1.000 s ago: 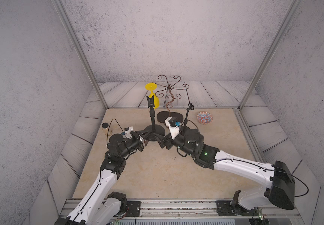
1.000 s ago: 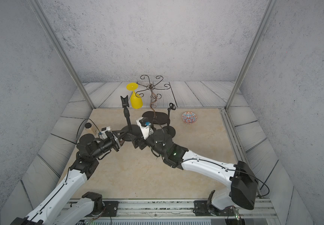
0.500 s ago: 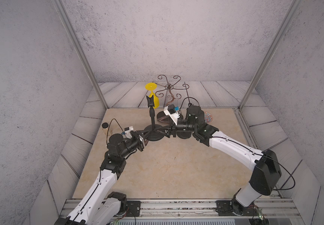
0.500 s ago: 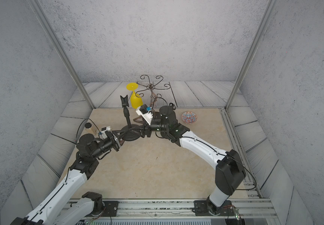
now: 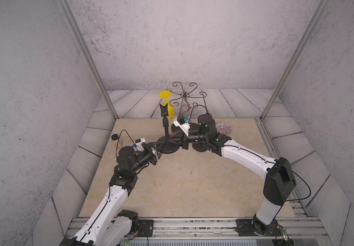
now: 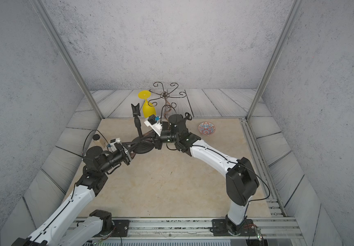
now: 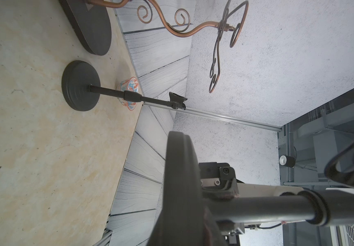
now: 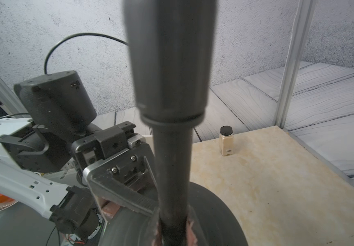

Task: Assemble a microphone stand
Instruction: Screw the microphone stand pole into the microphone stand base.

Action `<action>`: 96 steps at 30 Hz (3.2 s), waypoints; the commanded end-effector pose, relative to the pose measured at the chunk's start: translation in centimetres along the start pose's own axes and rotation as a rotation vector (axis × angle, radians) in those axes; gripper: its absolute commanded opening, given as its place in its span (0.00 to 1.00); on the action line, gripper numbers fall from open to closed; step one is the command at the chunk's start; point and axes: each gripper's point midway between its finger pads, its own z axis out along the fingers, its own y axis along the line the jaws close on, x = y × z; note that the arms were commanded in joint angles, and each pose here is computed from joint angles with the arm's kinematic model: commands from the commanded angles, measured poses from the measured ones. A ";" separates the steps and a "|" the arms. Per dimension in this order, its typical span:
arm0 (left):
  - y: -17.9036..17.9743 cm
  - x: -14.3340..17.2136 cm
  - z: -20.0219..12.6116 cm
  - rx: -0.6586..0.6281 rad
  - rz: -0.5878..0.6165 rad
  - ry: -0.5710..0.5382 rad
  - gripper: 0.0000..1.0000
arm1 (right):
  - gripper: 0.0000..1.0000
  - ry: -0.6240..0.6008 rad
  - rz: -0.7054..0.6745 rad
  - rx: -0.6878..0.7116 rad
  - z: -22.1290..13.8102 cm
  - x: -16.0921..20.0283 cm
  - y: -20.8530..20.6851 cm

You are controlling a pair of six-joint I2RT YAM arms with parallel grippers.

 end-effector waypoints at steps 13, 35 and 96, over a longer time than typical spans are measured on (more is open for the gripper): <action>-3.7 1.3 -0.5 0.107 0.095 0.036 0.00 | 0.00 -0.235 0.192 1.004 -0.7 2.5 -2.3; -3.7 1.3 -0.7 0.114 0.091 0.033 0.00 | 0.80 -0.082 -0.089 0.098 -3.4 -1.4 3.3; -4.2 1.0 -0.7 0.126 0.093 0.019 0.00 | 0.71 0.001 -0.046 -0.053 -1.9 -0.5 2.8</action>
